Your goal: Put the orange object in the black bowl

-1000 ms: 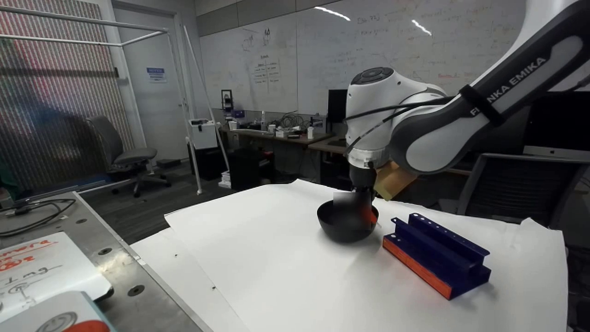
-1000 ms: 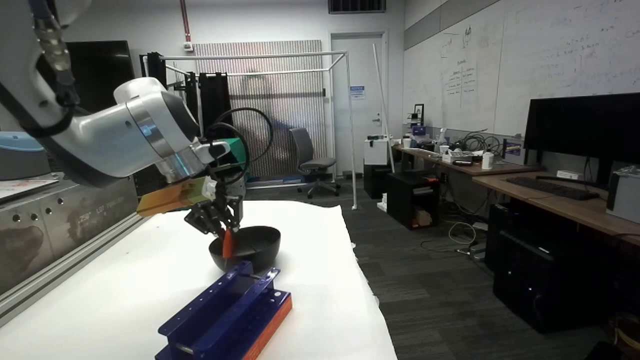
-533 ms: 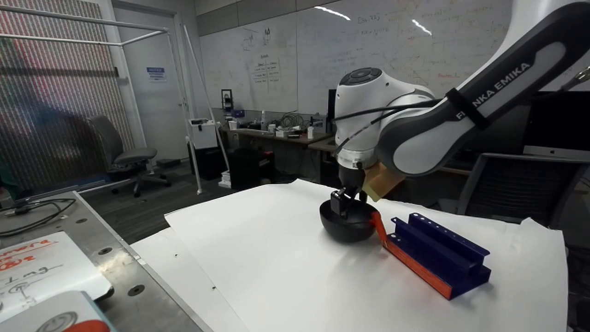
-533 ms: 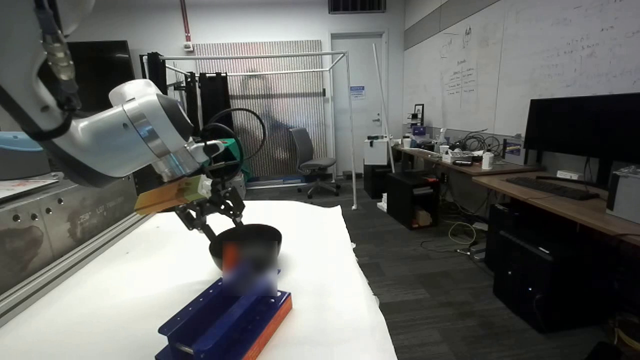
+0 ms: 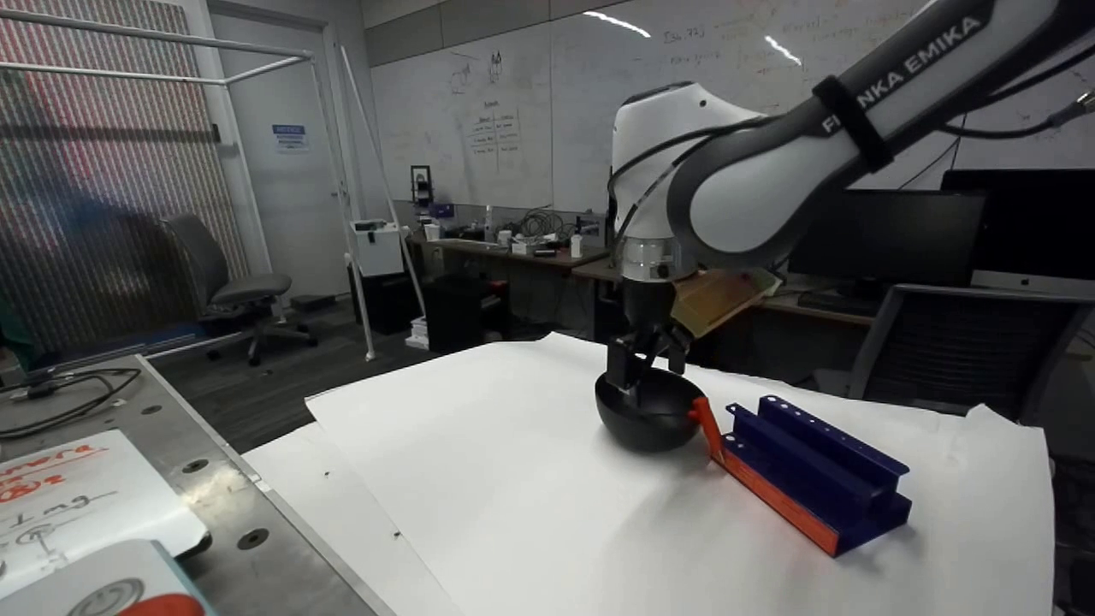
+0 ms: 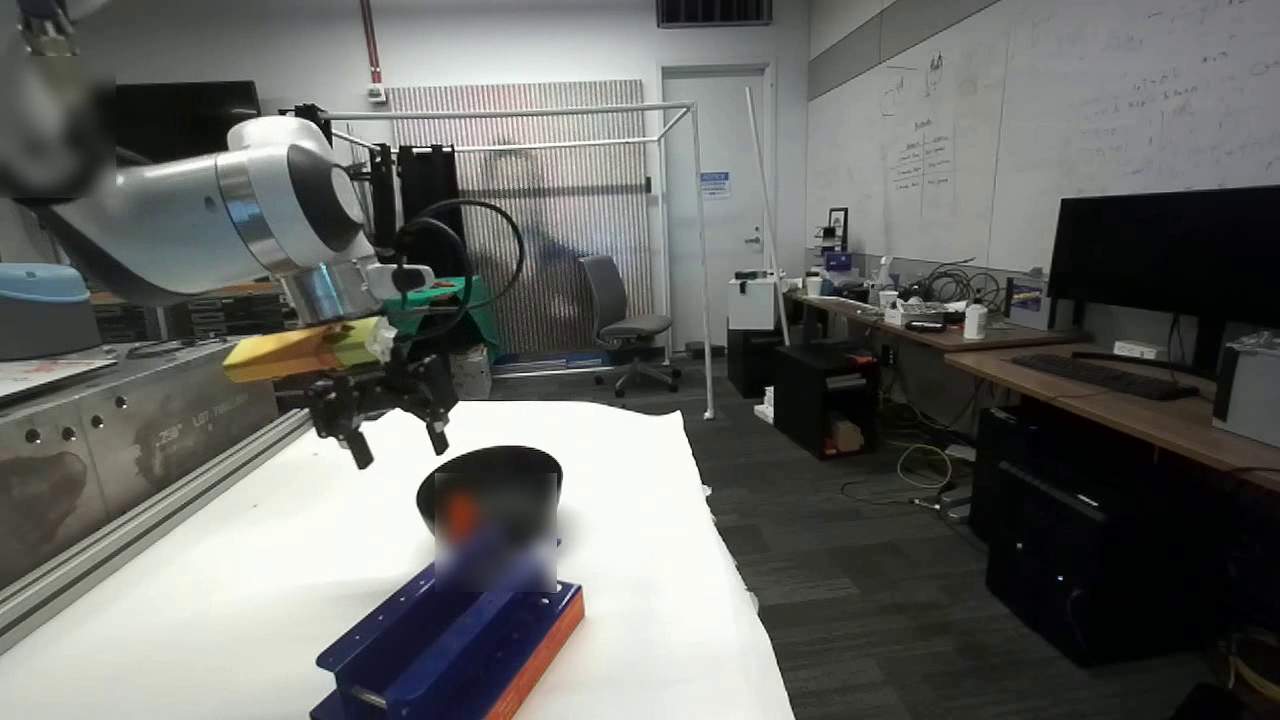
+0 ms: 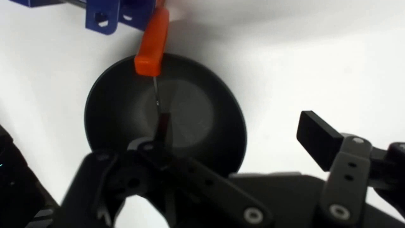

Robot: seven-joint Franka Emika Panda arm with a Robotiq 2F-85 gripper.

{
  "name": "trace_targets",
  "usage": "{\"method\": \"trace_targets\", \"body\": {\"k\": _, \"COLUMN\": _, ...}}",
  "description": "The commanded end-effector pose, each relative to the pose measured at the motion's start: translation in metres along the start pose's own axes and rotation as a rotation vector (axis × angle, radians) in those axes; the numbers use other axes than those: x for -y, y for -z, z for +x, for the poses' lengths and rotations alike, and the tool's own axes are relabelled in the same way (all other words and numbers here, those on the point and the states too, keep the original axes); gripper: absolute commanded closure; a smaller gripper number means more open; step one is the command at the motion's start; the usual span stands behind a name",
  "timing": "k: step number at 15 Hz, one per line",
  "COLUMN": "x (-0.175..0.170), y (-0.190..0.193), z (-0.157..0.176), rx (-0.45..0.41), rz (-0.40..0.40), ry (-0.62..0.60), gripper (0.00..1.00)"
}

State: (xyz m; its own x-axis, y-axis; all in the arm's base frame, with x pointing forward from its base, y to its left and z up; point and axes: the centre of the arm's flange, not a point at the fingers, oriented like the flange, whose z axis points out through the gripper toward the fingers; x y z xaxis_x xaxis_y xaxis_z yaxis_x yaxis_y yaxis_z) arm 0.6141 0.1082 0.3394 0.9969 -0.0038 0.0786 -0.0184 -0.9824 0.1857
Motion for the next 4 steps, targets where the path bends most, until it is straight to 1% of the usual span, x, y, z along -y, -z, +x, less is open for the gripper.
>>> {"method": "trace_targets", "body": {"k": 1, "x": -0.005, "y": 0.062, "z": -0.01, "rx": 0.153, "rz": 0.122, "ry": 0.066, "gripper": 0.0}}
{"method": "trace_targets", "body": {"k": 4, "x": -0.011, "y": 0.096, "z": -0.025, "rx": 0.297, "rz": 0.231, "ry": 0.149, "gripper": 0.0}}
